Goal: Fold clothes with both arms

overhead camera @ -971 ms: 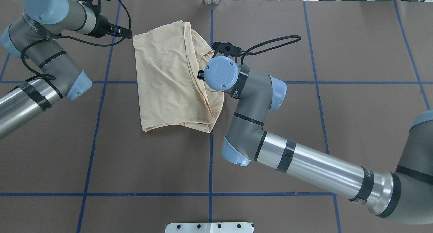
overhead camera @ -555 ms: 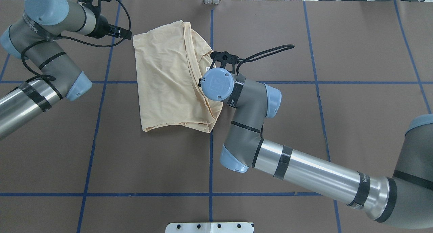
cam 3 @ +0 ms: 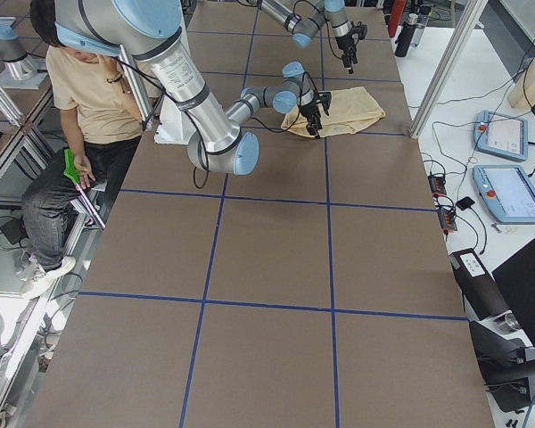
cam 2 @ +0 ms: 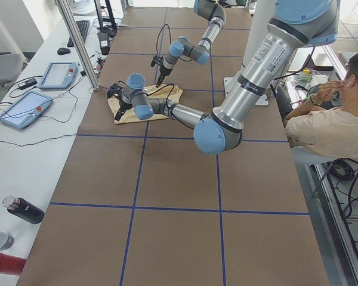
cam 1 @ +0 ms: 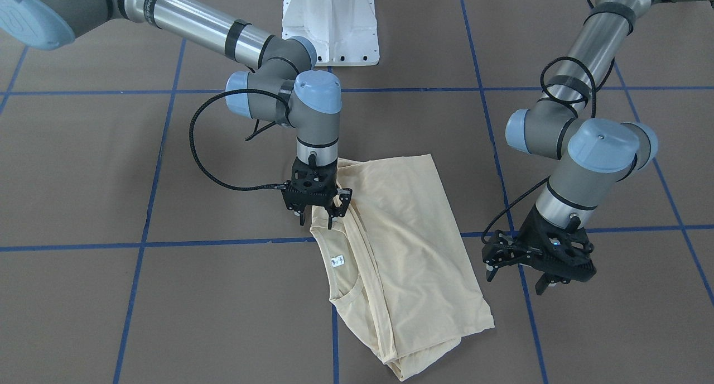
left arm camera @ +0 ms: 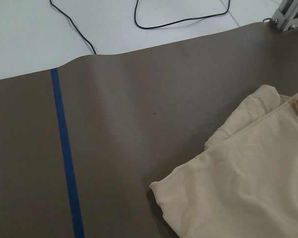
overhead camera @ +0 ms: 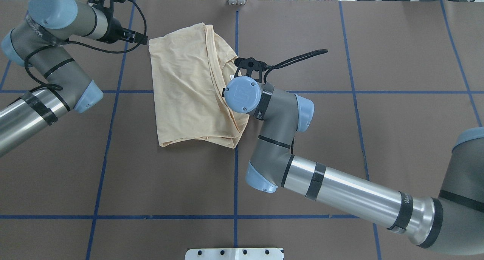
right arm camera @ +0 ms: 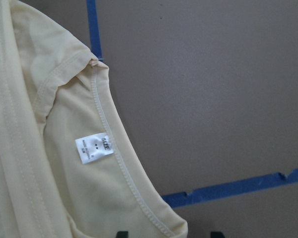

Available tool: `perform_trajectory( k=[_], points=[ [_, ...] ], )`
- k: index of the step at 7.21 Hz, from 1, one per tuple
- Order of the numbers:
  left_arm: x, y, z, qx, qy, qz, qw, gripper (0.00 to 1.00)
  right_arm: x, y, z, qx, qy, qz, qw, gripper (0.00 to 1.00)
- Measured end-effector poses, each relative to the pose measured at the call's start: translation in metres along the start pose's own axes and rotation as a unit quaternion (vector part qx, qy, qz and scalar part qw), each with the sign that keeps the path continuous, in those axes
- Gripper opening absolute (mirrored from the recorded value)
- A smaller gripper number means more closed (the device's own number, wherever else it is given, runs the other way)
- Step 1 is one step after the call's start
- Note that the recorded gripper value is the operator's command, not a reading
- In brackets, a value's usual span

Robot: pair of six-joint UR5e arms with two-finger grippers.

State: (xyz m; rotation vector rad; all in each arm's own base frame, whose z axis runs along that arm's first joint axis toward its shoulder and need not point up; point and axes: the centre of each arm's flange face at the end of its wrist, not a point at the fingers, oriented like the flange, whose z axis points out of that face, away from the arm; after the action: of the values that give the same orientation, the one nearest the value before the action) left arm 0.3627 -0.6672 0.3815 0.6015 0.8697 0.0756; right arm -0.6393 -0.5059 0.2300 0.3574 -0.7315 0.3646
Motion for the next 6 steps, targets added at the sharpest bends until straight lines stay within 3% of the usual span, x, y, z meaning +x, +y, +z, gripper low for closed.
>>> perform_trajectory(
  k=[1, 2, 4, 6],
  points=[
    [0.0002, 0.0003, 0.0002, 0.0, 0.0, 0.0, 1.0, 1.0, -0.0003, 0.0005, 0.0001, 0.0, 0.0, 0.0, 1.0, 0.48],
    [0.0007, 0.0006, 0.0005, 0.0, 0.0, 0.0, 1.0, 1.0, -0.001, 0.0007, -0.0002, 0.0, 0.0, 0.0, 1.0, 0.37],
    [0.0006, 0.0024, 0.0013, -0.001, 0.001, 0.001, 1.0, 1.0, -0.0012, 0.001, 0.0007, 0.0, 0.0, -0.001, 1.0, 0.0],
    [-0.001, 0.0048, 0.0019, -0.002, 0.0, 0.001, 1.0, 1.0, -0.0004, 0.0021, 0.0019, -0.001, 0.001, -0.002, 1.0, 0.0]
  ],
)
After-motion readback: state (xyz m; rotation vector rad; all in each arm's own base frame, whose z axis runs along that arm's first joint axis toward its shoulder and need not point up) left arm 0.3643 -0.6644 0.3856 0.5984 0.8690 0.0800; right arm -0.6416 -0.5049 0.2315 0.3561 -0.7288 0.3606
